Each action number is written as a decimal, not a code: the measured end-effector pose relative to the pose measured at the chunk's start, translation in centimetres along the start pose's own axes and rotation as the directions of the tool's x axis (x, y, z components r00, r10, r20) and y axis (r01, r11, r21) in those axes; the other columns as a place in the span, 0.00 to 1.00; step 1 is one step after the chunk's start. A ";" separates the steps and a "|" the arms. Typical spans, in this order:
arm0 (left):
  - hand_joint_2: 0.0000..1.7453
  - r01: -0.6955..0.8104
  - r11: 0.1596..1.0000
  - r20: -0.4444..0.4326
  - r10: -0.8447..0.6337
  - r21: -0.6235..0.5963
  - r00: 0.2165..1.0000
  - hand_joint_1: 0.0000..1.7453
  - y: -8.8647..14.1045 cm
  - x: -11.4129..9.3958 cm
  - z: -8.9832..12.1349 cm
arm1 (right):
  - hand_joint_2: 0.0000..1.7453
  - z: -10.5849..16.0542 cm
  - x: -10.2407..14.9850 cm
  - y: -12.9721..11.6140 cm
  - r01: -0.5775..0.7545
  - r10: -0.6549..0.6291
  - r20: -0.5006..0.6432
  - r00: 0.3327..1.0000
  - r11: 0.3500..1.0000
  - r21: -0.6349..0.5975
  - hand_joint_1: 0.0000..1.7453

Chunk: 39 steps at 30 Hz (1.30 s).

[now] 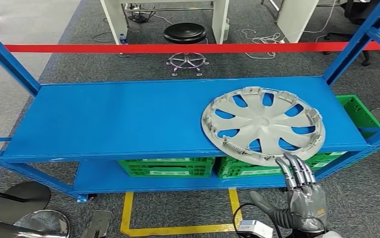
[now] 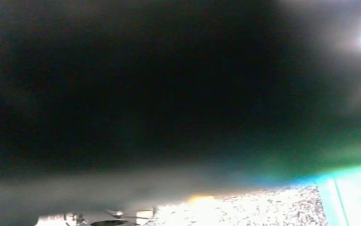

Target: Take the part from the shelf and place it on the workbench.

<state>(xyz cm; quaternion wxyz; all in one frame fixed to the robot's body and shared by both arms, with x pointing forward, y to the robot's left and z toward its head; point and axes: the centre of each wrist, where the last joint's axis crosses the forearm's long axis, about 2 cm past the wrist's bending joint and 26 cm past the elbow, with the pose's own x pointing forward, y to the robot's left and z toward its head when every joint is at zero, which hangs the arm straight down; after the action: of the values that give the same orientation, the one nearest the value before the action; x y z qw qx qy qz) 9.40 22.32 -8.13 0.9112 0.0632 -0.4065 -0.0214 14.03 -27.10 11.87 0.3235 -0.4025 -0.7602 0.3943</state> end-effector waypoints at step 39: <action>0.00 0.162 0.987 -0.196 -0.158 0.004 0.968 0.00 1.8 -5.6 3.2 | 1.00 -1.1 -2.0 0.9 -0.282 0.263 0.149 0.953 0.952 0.123 0.00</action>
<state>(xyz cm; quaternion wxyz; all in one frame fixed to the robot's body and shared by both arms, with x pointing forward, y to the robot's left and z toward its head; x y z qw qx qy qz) 3.21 24.29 -9.88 0.9412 0.1068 -0.3092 -0.0847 16.16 -28.12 11.26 0.2432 -0.4525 -0.6868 0.5142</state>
